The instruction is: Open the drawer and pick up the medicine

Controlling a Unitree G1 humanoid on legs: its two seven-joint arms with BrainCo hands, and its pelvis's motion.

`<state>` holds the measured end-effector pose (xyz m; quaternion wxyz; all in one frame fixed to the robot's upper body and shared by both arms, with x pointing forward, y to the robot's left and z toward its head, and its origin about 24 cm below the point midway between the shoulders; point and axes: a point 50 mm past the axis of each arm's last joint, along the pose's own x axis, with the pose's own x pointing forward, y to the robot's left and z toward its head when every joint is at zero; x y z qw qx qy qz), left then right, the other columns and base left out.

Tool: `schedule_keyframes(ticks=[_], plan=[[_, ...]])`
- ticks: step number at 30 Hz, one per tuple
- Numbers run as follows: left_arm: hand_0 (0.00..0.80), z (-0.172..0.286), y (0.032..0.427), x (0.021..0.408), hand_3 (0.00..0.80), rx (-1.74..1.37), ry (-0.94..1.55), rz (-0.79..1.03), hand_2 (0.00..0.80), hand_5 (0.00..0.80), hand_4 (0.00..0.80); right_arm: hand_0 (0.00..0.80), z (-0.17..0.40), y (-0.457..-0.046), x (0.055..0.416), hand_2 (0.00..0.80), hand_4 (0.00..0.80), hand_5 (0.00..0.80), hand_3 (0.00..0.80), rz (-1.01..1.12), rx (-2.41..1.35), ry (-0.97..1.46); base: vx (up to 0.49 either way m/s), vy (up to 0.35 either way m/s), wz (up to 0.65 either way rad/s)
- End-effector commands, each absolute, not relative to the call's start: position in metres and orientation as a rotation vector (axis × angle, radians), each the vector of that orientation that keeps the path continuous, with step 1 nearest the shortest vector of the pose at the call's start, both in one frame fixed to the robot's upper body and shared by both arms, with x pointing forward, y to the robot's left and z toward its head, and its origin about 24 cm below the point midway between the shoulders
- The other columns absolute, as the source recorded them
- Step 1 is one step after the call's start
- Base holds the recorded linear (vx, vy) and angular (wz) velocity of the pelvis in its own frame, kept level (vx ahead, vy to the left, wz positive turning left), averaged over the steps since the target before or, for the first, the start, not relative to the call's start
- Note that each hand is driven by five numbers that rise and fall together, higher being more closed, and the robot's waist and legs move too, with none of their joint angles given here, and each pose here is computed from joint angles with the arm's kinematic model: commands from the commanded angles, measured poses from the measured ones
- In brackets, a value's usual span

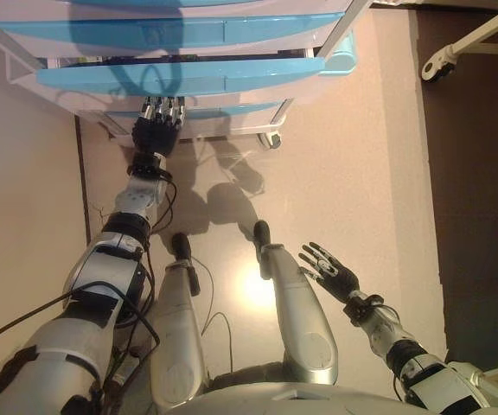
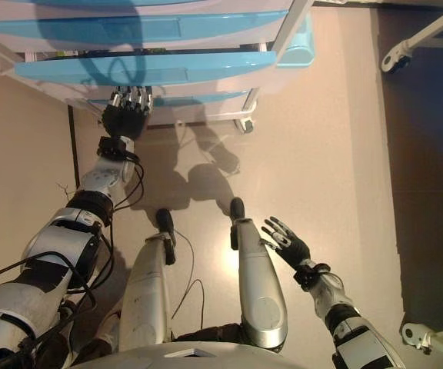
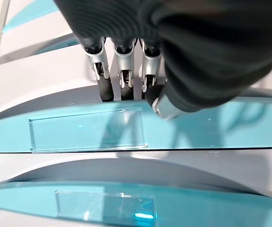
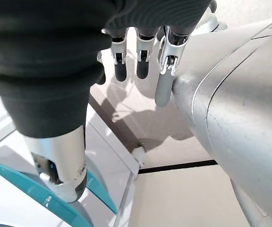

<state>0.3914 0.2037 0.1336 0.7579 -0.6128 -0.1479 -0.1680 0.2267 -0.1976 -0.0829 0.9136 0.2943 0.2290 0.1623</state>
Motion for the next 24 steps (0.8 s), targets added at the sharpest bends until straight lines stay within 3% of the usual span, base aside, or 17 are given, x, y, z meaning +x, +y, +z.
schedule_keyframes(ticks=[1,15,24], plan=[[0.800,0.198,0.194,0.392,0.800,-1.302,-0.582,-0.702,0.800,0.800,0.800,0.000,-0.103,-0.196,0.189,0.000,0.000,0.000,0.000,0.360,0.597,0.592,-0.025,-0.055,0.07],[0.800,0.105,0.205,0.366,0.800,-1.381,-0.430,-0.559,0.800,0.800,0.800,0.000,-0.094,-0.181,0.198,0.000,0.000,0.000,0.000,0.382,0.610,0.524,-0.020,-0.069,0.11],[0.800,0.036,0.211,0.327,0.800,-1.440,-0.334,-0.463,0.800,0.800,0.800,0.000,-0.093,-0.179,0.200,0.000,0.000,0.000,0.000,0.371,0.601,0.518,-0.013,-0.038,0.09]])
